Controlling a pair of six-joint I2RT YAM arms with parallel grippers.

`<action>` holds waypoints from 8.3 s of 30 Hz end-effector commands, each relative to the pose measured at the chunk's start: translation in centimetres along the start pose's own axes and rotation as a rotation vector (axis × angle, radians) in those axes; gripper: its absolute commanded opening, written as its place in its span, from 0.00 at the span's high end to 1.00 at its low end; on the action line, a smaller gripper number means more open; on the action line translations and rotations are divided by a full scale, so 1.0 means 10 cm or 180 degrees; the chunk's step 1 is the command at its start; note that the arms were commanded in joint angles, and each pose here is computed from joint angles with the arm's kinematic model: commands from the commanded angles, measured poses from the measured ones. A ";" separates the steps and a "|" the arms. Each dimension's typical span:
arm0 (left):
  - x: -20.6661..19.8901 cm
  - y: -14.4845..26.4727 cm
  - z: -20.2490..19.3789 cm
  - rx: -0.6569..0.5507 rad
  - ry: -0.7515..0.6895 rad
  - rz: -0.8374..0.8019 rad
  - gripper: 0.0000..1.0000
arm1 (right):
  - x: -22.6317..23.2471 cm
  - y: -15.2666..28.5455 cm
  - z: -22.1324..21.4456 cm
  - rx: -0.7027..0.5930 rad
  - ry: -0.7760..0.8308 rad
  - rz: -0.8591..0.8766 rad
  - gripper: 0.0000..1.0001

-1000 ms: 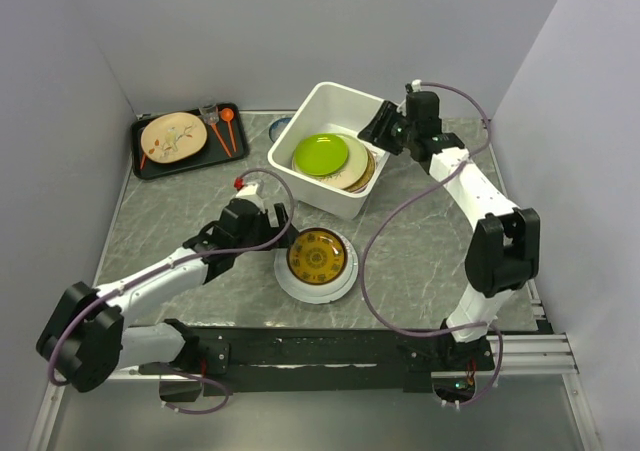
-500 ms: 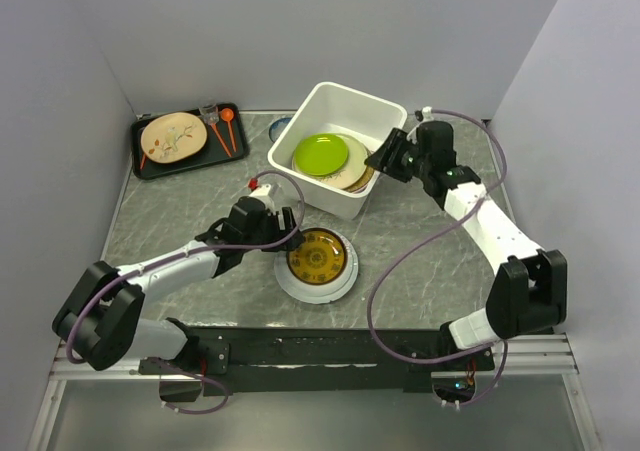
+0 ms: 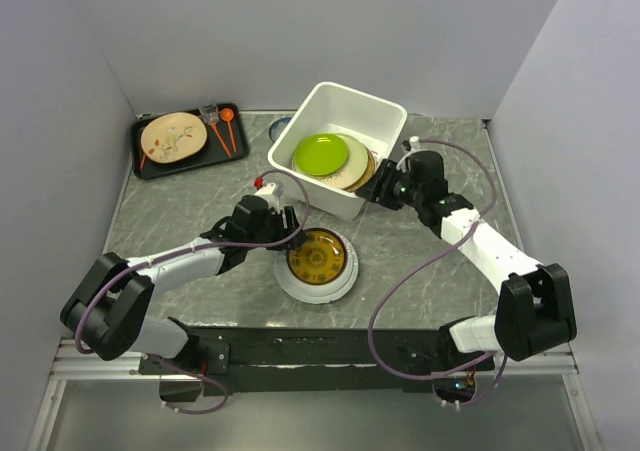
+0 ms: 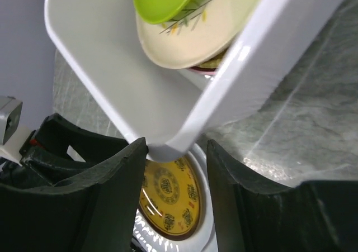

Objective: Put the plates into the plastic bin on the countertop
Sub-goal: Pick up the plate at the center of the board, then place the plate in the plastic bin.

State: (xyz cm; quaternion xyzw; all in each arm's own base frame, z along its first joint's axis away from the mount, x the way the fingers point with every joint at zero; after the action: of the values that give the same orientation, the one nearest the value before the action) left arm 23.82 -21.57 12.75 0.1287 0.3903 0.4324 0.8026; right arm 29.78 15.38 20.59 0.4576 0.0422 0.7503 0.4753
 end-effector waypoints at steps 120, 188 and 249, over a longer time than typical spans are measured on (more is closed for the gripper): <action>-0.20 0.23 0.28 -0.0594 0.0278 0.0044 0.01 | -0.02 0.91 -1.01 0.0013 0.0197 0.0018 1.00; 0.01 0.35 0.08 -0.0441 0.0221 0.0407 0.01 | 0.62 0.13 1.02 -0.0569 0.0157 0.0422 1.00; -0.01 0.45 0.06 -0.0528 0.0237 0.0308 0.01 | -0.13 -1.00 1.11 -0.0020 -0.0061 -0.0529 0.89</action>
State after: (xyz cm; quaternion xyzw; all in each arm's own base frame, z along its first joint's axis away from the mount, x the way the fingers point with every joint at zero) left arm 21.35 -18.63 15.13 0.0810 0.3783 0.5130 0.7662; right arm 45.01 16.19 19.48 0.4780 0.0838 0.6927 0.5336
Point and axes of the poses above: each gripper's point midway between its finger pads, its own y axis back along the fingers, its own x axis along the line the jaws close on, z = x × y, the point moved 7 cm from there along y, back along the fingers, and after that the axes turned 1 degree about -y, right-handed, at the moved point
